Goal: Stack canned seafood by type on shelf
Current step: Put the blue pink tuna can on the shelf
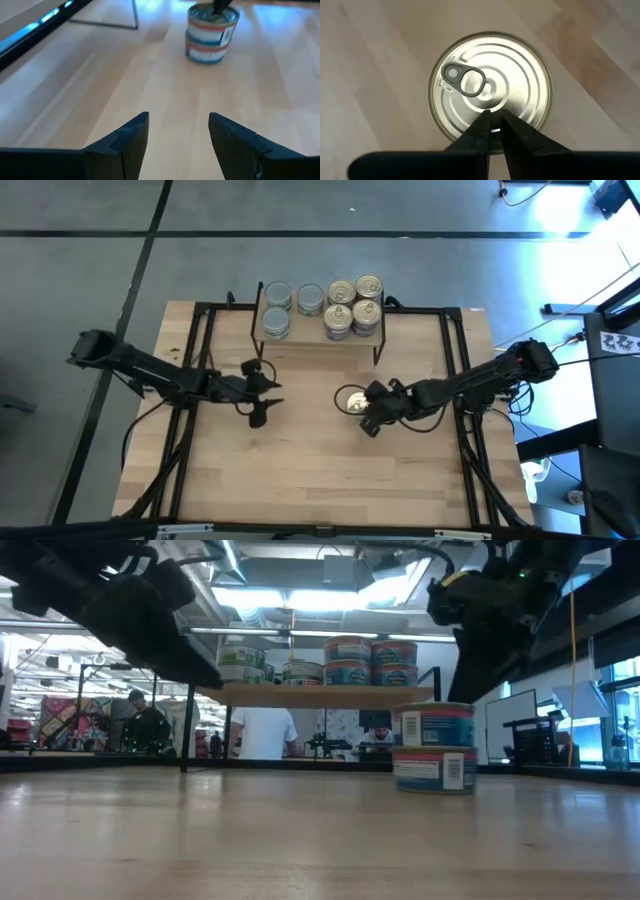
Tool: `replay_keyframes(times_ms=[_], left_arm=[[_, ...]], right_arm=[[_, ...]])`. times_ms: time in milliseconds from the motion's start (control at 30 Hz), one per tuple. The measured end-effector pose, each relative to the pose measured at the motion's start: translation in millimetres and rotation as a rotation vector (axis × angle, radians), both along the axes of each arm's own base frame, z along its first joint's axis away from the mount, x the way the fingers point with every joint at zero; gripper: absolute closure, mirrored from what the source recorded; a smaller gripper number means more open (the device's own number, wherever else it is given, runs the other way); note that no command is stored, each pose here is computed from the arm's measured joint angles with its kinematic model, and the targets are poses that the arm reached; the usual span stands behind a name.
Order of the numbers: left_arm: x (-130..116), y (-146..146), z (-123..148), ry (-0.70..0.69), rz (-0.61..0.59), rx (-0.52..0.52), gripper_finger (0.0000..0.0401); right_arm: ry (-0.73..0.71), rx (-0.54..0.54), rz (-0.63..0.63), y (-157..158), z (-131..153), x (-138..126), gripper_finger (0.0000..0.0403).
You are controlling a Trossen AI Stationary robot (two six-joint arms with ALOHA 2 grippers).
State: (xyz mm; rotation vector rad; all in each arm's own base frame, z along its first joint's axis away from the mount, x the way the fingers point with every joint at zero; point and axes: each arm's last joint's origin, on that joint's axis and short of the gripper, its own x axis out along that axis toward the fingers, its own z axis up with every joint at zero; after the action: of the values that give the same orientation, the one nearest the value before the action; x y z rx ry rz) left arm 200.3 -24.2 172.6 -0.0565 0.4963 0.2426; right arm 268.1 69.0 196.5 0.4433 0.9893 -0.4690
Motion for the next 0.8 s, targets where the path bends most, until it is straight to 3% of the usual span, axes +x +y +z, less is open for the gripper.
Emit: replay_keyframes(times_ms=[100, 300, 467, 633, 800], left_arm=[[13, -6, -8, -0.032, -0.027, 0.015, 0.0198], [33, -9, -16, -0.147, -0.039, -0.010, 0.0196], [57, 2, -15, -0.143, -0.003, 0.008, 0.0160], [94, 3, -14, -0.131, -0.062, -0.007, 0.0107], [135, -1, -24, -0.103, -0.086, 0.032, 0.0090]], right_arm=[[-0.016, -0.019, 0.055, 1, 8, -4, 0.0361], [0.025, -0.060, 0.120, 4, 33, -37, 0.0361], [-0.017, -0.109, 0.159, 5, 46, -55, 0.0361], [0.047, -0.122, 0.197, 6, 26, -69, 0.0361], [0.049, -0.110, 0.240, 10, -9, -79, 0.0361]])
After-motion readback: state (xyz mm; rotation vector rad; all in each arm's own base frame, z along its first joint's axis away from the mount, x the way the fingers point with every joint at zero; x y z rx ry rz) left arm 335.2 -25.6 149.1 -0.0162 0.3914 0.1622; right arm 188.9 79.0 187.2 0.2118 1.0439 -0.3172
